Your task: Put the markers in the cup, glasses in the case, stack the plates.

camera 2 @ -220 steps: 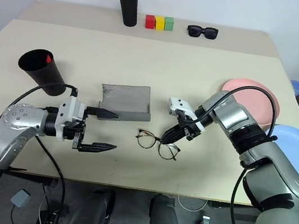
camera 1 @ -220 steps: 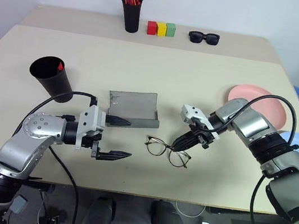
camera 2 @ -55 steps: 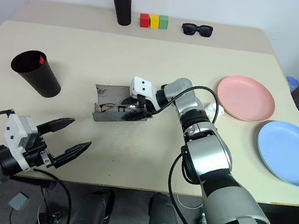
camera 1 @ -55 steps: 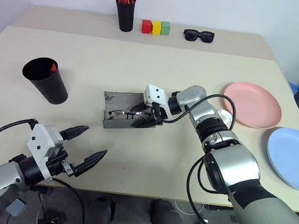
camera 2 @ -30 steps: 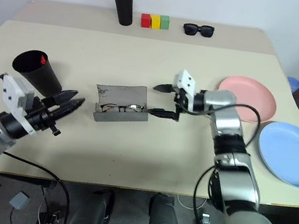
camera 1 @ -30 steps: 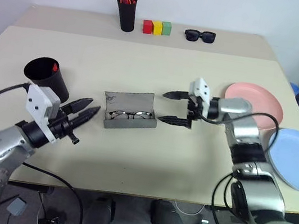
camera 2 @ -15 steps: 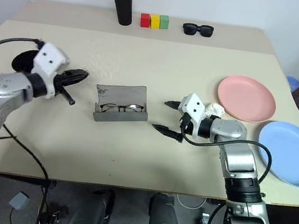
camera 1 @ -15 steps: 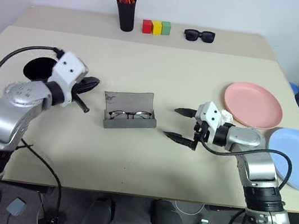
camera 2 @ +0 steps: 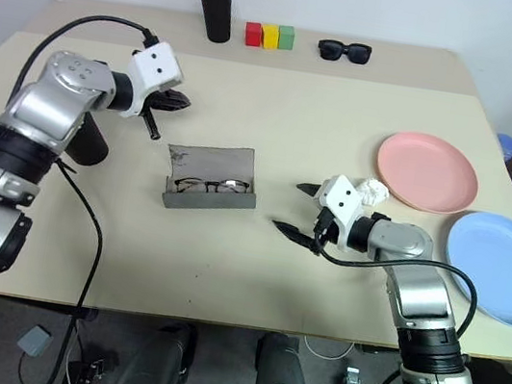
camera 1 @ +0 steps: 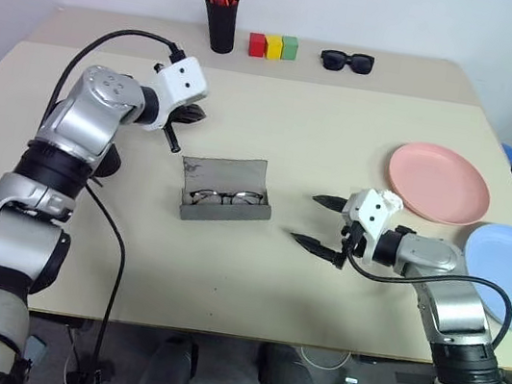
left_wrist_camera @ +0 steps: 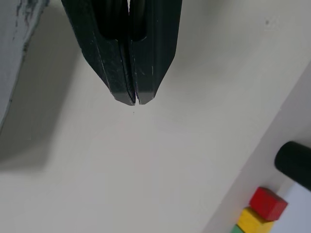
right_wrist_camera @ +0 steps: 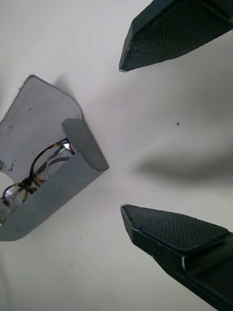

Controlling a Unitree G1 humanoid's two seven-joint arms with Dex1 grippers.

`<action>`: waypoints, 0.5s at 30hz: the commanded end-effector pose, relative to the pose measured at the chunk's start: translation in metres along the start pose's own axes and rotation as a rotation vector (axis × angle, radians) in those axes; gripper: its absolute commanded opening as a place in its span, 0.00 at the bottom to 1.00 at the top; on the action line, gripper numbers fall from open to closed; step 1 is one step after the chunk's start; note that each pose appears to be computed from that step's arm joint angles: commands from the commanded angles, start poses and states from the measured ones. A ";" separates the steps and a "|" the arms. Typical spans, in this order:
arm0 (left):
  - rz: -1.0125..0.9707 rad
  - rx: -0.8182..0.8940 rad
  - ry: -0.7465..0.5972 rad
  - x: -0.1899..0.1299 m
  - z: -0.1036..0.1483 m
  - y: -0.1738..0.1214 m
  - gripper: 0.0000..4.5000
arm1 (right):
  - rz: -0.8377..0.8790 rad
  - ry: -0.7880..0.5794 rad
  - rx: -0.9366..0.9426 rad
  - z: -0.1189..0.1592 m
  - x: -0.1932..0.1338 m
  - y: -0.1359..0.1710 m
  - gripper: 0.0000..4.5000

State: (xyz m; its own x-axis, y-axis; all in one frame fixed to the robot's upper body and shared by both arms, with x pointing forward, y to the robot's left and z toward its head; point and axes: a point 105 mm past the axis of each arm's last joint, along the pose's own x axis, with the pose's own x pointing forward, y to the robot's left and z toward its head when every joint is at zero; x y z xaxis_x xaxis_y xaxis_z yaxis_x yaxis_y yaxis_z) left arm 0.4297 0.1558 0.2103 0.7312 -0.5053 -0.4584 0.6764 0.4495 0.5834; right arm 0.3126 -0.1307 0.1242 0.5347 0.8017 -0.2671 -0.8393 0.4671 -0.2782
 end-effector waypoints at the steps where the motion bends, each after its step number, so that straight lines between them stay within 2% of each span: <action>1: -0.012 0.076 0.009 0.003 0.006 0.006 0.00 | -0.026 -0.047 -0.024 0.013 -0.006 -0.001 1.00; 15: -0.200 0.122 0.010 0.035 0.008 -0.026 0.00 | -0.090 -0.064 0.002 0.016 -0.018 -0.007 1.00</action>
State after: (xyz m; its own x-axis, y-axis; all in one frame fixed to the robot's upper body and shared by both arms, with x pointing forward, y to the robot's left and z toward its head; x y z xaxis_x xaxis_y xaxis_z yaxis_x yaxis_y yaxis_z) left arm 0.4359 0.1265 0.1673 0.5807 -0.5533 -0.5972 0.8061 0.2880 0.5171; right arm 0.3084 -0.1412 0.1277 0.5877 0.7773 -0.2246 -0.8055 0.5361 -0.2524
